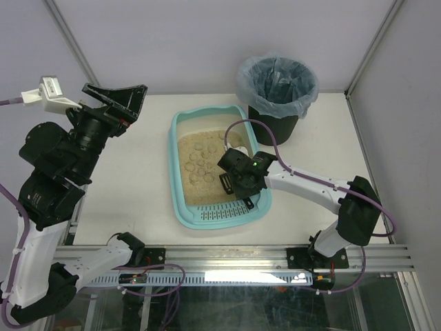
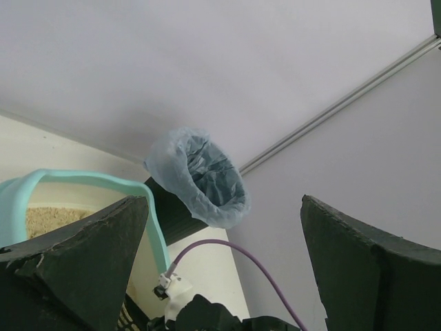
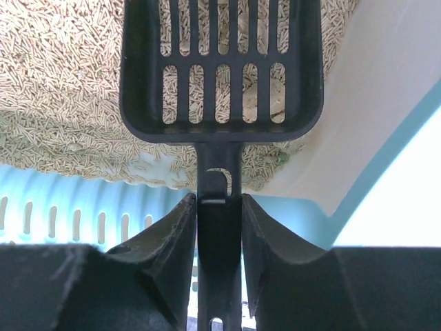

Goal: Clean the litter box

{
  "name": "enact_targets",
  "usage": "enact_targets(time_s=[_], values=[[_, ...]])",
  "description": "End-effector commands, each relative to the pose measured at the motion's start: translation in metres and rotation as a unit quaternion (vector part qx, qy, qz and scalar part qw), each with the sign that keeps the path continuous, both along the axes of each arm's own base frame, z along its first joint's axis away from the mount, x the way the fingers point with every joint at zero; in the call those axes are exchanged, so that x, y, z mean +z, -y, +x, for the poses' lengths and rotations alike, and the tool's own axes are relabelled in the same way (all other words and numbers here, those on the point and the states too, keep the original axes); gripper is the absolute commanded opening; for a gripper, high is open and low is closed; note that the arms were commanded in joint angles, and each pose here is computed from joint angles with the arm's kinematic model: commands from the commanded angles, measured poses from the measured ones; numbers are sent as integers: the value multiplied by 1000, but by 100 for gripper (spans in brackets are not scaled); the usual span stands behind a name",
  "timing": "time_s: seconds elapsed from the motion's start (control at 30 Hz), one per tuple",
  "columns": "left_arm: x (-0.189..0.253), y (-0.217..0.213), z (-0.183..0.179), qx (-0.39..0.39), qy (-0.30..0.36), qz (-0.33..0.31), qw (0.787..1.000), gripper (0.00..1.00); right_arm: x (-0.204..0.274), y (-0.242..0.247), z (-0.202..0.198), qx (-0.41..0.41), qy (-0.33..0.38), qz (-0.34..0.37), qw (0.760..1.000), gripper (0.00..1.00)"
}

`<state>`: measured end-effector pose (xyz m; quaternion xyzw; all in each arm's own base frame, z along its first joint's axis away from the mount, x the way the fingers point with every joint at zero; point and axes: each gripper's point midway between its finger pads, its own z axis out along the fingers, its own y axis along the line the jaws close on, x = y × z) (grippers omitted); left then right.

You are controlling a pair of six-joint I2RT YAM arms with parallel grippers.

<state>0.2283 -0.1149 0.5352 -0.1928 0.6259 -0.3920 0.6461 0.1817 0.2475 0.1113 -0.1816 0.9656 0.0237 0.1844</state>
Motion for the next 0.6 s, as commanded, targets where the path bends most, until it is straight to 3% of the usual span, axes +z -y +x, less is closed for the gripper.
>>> enact_targets(time_s=[0.0,0.57], values=[[18,13,0,-30,25,-18,999,99,3,-10,5,-14,17,24,999,33],[17,3,-3,-11,38,-29,999,99,0,-14,7,-32,26,39,998,36]])
